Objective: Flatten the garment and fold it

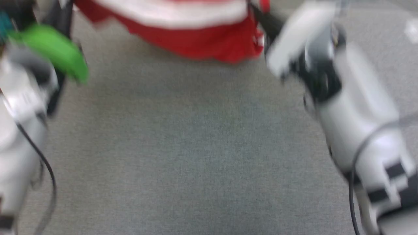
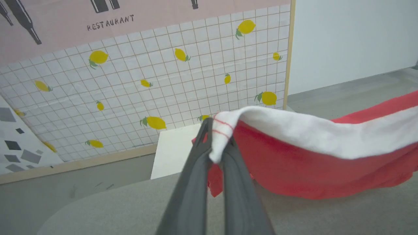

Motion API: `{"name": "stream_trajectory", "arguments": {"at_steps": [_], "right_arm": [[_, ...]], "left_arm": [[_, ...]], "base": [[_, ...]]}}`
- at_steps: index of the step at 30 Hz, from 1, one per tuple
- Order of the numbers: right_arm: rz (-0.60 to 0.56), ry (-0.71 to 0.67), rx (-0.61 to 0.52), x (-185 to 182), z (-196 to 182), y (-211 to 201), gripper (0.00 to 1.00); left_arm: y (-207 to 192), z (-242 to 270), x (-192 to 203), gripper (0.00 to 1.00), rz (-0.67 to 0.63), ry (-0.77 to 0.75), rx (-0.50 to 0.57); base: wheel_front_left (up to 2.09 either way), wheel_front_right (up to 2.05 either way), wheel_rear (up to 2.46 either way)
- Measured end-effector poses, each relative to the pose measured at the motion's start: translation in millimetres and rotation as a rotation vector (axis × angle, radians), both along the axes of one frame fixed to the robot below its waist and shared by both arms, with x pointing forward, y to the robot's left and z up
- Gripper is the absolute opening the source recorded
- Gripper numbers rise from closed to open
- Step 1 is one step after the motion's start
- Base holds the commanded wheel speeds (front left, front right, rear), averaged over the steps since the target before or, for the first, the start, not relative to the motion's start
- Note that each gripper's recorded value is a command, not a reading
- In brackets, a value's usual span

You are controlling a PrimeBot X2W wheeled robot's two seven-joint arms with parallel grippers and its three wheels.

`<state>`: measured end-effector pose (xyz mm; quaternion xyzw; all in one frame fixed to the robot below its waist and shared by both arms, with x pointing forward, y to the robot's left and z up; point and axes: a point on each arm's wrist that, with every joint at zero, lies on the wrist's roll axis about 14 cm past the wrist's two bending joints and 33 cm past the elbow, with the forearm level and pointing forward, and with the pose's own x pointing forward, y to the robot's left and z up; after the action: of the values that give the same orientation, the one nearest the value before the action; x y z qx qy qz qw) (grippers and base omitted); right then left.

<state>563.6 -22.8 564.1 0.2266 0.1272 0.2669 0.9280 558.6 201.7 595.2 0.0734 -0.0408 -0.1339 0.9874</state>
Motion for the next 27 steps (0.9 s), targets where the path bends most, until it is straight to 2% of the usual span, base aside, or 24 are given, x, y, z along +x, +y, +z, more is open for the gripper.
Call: {"name": "stream_trajectory", "arguments": {"at_steps": [3, 9, 16, 23, 27], "right_arm": [[0.021, 0.064, -0.017, -40, -27, -10, 0.0], [0.094, 0.277, -0.052, -143, -86, -22, 0.0], [0.218, 0.496, -0.153, -245, -125, -20, 0.0], [0.308, 0.644, -0.289, -296, -138, -36, 0.0], [0.298, 0.665, -0.289, -298, -134, -40, 0.0]], "left_arm": [[5, -25, -36, 0.0, 0.036, 0.081, -0.057], [14, -89, -123, 0.0, 0.144, 0.311, -0.163], [17, -149, -214, 0.0, 0.259, 0.579, -0.286], [15, -182, -280, 0.0, 0.3, 0.876, -0.341], [13, -169, -279, 0.0, 0.292, 0.87, -0.346]], "base": [[0.0, 0.0, 0.0], [0.0, 0.0, 0.0], [0.0, 0.0, 0.0], [0.0, 0.0, 0.0], [0.0, 0.0, 0.0]]}}
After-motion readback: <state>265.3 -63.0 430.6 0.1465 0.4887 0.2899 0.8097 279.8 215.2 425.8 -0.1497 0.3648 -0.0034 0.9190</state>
